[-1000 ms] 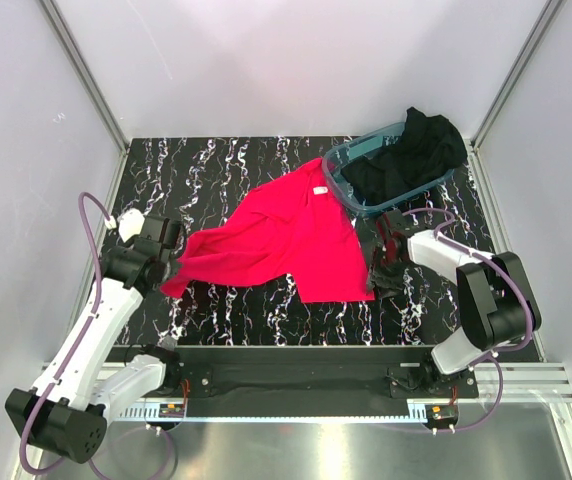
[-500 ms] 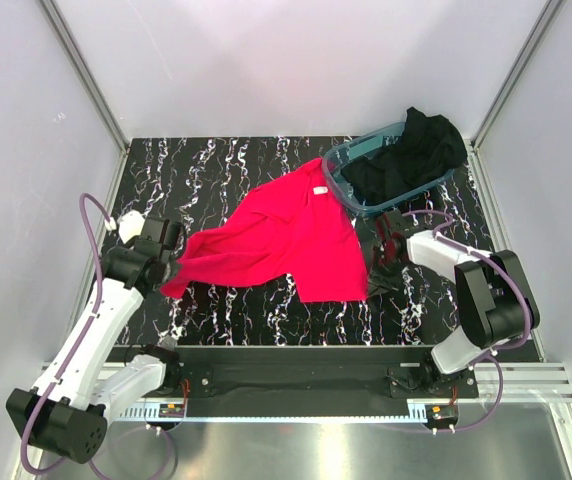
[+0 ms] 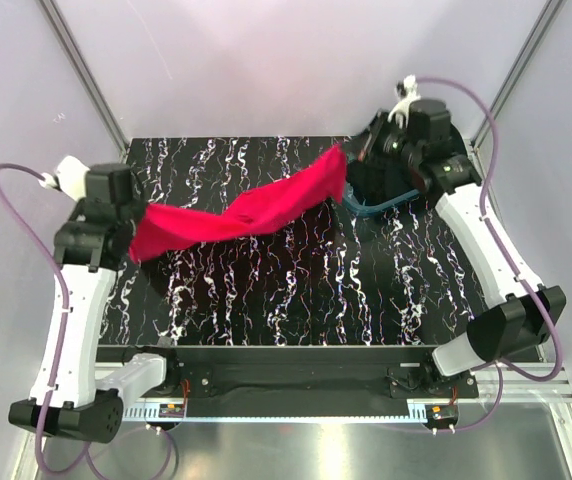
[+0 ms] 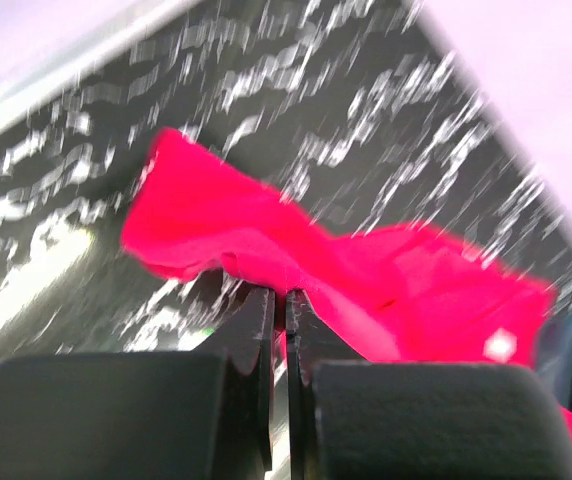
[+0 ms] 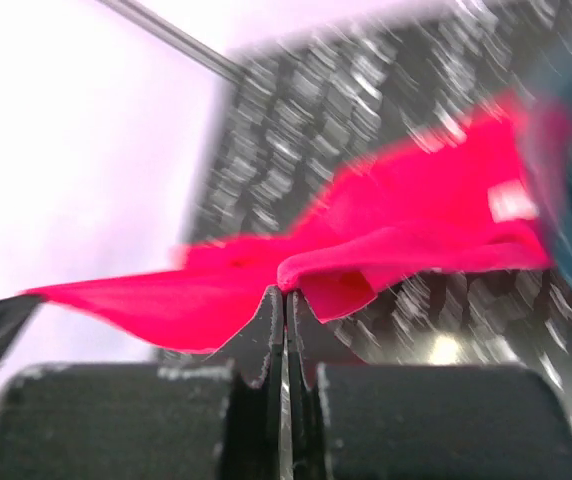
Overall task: Fold and stack the t-shirts
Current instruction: Flatten the tshirt out
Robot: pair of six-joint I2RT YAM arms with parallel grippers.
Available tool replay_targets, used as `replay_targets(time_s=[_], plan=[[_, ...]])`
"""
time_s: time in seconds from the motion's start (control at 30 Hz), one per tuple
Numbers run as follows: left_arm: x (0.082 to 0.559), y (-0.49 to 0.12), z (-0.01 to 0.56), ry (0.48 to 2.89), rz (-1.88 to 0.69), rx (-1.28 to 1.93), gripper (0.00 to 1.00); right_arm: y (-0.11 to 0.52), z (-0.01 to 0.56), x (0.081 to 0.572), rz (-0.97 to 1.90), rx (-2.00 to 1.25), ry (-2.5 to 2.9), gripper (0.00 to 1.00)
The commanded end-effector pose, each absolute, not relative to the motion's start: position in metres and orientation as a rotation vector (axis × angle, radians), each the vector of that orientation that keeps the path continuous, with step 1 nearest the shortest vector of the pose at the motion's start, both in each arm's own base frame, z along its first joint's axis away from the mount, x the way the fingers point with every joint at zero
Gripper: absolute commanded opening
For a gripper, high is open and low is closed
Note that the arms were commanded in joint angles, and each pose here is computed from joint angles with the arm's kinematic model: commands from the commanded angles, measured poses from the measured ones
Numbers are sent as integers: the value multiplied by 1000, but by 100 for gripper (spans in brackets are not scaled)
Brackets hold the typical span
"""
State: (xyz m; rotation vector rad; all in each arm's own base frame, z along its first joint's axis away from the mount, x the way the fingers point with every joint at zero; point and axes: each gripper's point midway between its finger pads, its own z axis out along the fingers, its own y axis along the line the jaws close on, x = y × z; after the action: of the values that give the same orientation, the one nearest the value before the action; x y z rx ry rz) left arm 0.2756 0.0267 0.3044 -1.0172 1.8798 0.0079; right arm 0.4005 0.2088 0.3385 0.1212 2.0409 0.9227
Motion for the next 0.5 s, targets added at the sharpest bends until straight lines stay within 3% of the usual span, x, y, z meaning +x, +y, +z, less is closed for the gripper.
replay_targets(time_s=[0.0,0.17,0.47], plan=[[288,54,368,1668,20,-1034,0,236,418,407,1122,-20,1809,0],[286,68,440,1486,-32,-1014,0,246,516,403,1175,-148,1544,0],[267,72,519,1307,-81,-934,0,235,597,386,1107,-212,1373,0]])
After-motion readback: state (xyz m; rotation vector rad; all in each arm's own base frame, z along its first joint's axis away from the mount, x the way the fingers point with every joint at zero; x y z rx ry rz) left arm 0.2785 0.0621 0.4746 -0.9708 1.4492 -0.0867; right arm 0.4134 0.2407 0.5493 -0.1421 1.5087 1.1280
